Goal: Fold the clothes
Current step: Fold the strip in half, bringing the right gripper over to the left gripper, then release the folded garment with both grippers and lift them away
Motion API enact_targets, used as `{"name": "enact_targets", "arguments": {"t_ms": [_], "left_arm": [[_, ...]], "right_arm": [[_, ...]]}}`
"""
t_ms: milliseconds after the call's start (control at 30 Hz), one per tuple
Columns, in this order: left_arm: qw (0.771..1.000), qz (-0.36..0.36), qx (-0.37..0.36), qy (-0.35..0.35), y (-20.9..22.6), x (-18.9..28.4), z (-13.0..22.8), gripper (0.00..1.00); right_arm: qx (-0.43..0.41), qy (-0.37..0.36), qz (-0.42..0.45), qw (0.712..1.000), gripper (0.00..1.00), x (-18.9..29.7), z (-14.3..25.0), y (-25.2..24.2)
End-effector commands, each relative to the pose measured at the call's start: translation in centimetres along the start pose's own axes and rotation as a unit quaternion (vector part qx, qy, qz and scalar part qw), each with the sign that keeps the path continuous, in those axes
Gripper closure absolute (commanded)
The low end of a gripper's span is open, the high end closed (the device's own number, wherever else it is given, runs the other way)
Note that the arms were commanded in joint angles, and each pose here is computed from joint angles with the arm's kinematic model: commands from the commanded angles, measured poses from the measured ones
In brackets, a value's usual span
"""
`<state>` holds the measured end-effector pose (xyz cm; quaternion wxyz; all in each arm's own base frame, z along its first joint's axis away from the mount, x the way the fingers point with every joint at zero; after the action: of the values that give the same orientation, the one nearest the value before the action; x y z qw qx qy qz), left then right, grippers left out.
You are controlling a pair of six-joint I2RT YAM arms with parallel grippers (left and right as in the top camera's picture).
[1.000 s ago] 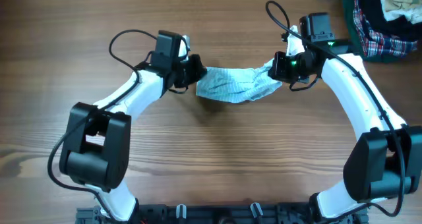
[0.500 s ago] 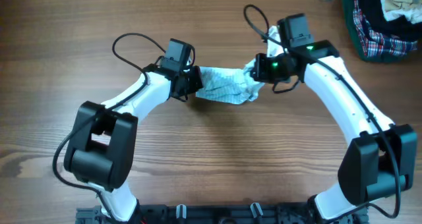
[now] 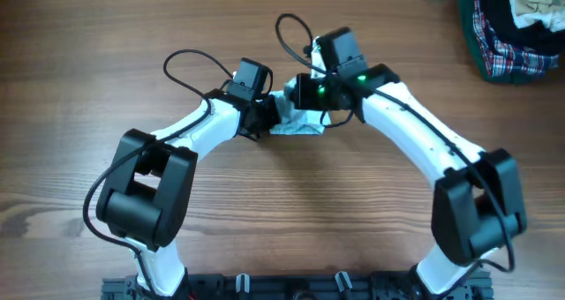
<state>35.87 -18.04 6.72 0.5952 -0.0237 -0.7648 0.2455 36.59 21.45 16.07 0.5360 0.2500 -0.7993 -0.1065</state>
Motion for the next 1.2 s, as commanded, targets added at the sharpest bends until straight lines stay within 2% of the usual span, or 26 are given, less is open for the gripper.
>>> {"name": "enact_targets", "arguments": {"t_ms": [0,267,300,433,633,767,867,1033,1167], "left_arm": [[1.000,-0.015,0.004,0.017,0.5,-1.1,0.8,0.96],[1.000,-0.019,0.010,0.017,0.9,-0.5,0.4,0.94],[1.000,-0.019,0.011,0.016,1.0,-0.5,0.4,0.94],[1.000,-0.019,0.011,0.016,0.9,-0.5,0.4,0.96],[1.000,-0.023,0.011,0.013,1.1,-0.5,0.3,0.96],[0.998,-0.040,0.043,-0.009,2.9,1.5,-1.6,0.95],[0.992,-0.067,0.101,-0.037,5.7,3.7,-3.6,0.96],[0.978,-0.104,0.173,-0.054,9.5,5.2,-5.2,0.96],[0.980,-0.091,0.170,-0.044,8.9,5.1,-5.0,0.96]], "right_arm": [[-0.011,-0.005,0.005,1.000,0.96,-0.4,-0.4,-0.1],[-0.012,-0.002,0.004,1.000,0.93,-0.4,-0.4,-0.1],[-0.013,-0.001,0.000,1.000,0.75,-0.4,-0.3,0.0],[-0.013,0.000,-0.002,1.000,0.47,-0.4,-0.3,0.1],[-0.012,-0.001,-0.009,1.000,0.46,-0.4,-0.4,0.2],[-0.021,-0.001,-0.028,0.999,0.45,0.0,-0.7,-0.2],[-0.033,-0.003,-0.037,0.999,0.35,0.5,-1.1,-1.3],[-0.012,-0.002,-0.029,1.000,0.28,1.6,-1.5,-4.2],[0.009,0.004,-0.001,1.000,0.16,2.5,-1.3,-7.5]]}}
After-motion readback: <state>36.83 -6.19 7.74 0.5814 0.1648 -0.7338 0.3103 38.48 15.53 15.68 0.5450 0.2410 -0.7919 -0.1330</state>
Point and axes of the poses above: each gripper's point midway between its finger pads, its own x axis back along the fingers, its own y axis along the line the jaws close on, z = x × y, the point moved 7 cm from there along x, back along the fingers, and after that the axes turned 8 degrees about x, right-handed, at the moved point
